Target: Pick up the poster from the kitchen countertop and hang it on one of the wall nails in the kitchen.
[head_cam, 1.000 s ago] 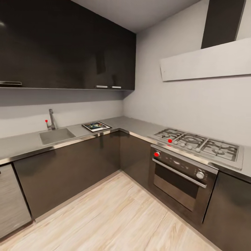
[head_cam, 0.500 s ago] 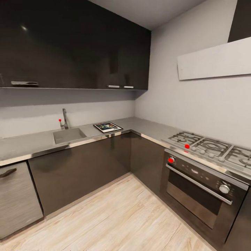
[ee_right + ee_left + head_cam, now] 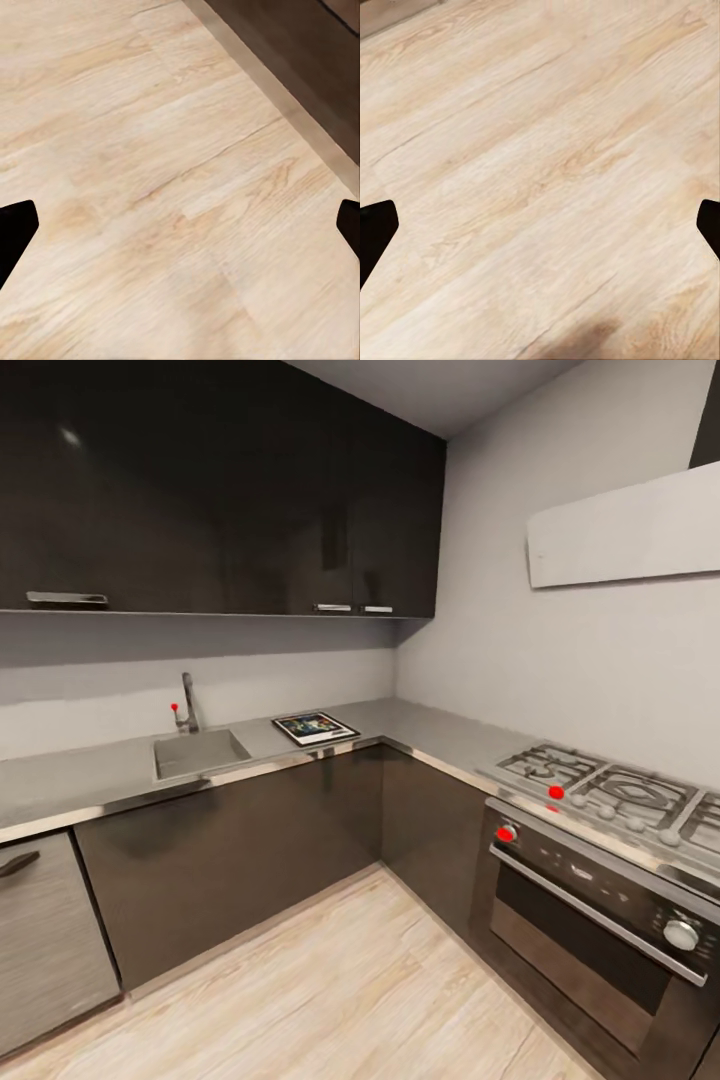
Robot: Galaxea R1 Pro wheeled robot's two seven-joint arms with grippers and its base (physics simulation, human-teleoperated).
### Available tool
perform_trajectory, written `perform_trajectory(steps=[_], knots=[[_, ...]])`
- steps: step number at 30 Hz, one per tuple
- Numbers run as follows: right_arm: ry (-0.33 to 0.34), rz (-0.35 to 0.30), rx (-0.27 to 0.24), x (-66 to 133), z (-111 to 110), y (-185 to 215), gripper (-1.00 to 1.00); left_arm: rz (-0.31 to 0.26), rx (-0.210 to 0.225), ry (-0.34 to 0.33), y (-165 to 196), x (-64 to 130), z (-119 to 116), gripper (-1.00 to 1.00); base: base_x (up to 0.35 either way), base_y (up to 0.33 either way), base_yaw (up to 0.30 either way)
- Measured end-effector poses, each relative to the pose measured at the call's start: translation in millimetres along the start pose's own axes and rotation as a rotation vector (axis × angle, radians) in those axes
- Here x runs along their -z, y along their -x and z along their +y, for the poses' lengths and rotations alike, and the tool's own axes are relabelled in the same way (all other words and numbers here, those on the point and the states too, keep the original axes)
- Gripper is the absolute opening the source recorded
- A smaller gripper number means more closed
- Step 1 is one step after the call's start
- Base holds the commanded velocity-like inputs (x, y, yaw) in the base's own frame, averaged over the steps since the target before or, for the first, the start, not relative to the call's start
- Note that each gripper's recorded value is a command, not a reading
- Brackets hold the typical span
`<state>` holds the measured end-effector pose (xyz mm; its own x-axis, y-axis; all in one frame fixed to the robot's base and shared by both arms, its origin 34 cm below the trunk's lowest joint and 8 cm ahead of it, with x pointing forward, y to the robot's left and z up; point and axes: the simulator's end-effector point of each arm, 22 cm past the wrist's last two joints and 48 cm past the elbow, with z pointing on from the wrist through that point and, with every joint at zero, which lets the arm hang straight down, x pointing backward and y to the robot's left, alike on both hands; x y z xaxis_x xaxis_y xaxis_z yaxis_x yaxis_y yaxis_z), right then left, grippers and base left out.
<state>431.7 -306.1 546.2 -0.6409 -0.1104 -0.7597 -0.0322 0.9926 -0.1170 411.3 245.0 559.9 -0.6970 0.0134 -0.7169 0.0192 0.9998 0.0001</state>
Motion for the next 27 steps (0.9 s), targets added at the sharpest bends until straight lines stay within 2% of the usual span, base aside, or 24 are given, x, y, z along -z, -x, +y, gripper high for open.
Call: perform_trajectory(steps=[6, 18, 27], knots=[[0.011, -0.001, 0.026, 0.0, 2.8, 0.1, 1.00, 0.000, 0.000, 0.000, 0.0, 0.0, 0.0, 1.00, 0.318, -0.072, 0.053], [0.013, -0.001, 0.034, 0.0, 3.2, 0.3, 1.00, 0.000, 0.000, 0.001, 0.0, 0.0, 0.8, 1.00, 0.317, -0.070, 0.254], [0.013, 0.001, 0.034, -0.3, 3.2, -0.2, 1.00, 0.000, 0.000, 0.003, 0.0, -0.2, 1.8, 1.00, 0.085, -0.014, 0.289]])
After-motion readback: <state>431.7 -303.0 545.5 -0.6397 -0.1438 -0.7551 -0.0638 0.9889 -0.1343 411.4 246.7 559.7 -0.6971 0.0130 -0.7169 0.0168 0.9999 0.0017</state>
